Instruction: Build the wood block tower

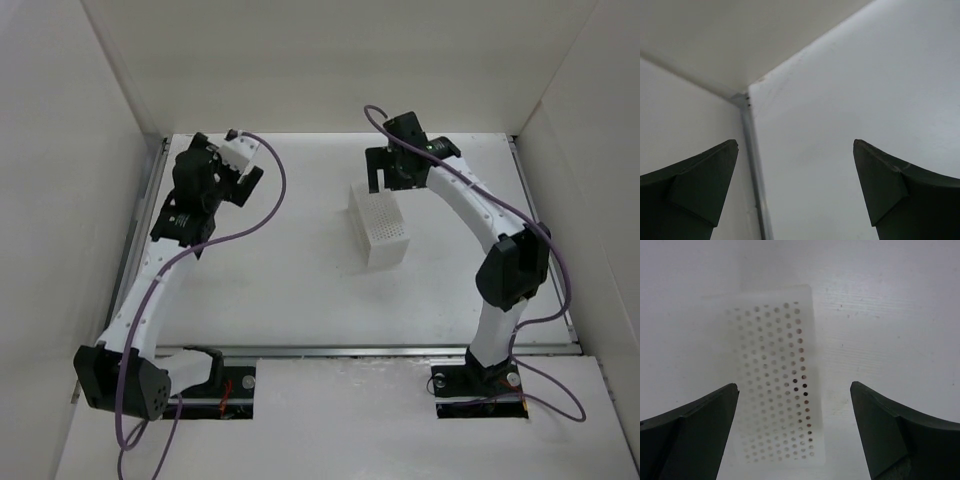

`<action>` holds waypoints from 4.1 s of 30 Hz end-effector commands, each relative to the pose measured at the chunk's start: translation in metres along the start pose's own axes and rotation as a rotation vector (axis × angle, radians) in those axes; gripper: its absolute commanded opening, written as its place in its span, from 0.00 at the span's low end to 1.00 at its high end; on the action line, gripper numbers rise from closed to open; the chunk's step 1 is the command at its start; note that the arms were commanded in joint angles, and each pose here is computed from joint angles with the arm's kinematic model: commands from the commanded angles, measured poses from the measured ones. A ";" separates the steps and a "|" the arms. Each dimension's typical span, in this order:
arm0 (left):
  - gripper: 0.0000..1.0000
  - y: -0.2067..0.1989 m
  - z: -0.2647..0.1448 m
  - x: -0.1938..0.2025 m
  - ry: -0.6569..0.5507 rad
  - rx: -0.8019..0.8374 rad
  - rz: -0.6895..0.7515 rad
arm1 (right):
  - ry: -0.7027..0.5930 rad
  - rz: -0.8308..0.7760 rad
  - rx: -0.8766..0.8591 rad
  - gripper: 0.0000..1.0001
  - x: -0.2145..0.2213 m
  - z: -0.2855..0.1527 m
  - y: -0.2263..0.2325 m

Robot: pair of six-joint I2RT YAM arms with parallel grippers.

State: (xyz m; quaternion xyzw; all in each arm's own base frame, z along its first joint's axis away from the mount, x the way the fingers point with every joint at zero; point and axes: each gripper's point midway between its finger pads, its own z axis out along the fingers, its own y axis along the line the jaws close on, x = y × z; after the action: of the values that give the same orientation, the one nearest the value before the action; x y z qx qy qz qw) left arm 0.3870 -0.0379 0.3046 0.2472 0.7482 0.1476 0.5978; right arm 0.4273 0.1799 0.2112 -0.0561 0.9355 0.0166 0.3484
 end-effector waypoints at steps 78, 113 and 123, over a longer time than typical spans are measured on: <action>0.00 -0.245 -0.076 -0.210 -0.310 2.026 -0.766 | 0.073 0.590 -0.416 0.77 0.079 0.062 -0.065; 0.00 -0.228 -0.080 -0.234 -0.552 2.080 -0.920 | -0.212 0.744 -0.786 0.77 0.040 -0.036 -0.017; 0.00 -0.248 -0.065 -0.214 -0.462 2.060 -0.919 | -0.215 0.764 -0.511 0.77 0.048 -0.035 -0.050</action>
State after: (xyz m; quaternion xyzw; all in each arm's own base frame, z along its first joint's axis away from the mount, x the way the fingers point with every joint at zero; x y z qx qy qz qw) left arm 0.3949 -0.3926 0.3455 0.0579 0.5853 -0.8086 0.0171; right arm 0.3653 0.1239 0.1672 0.2404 0.8258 0.3869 0.3324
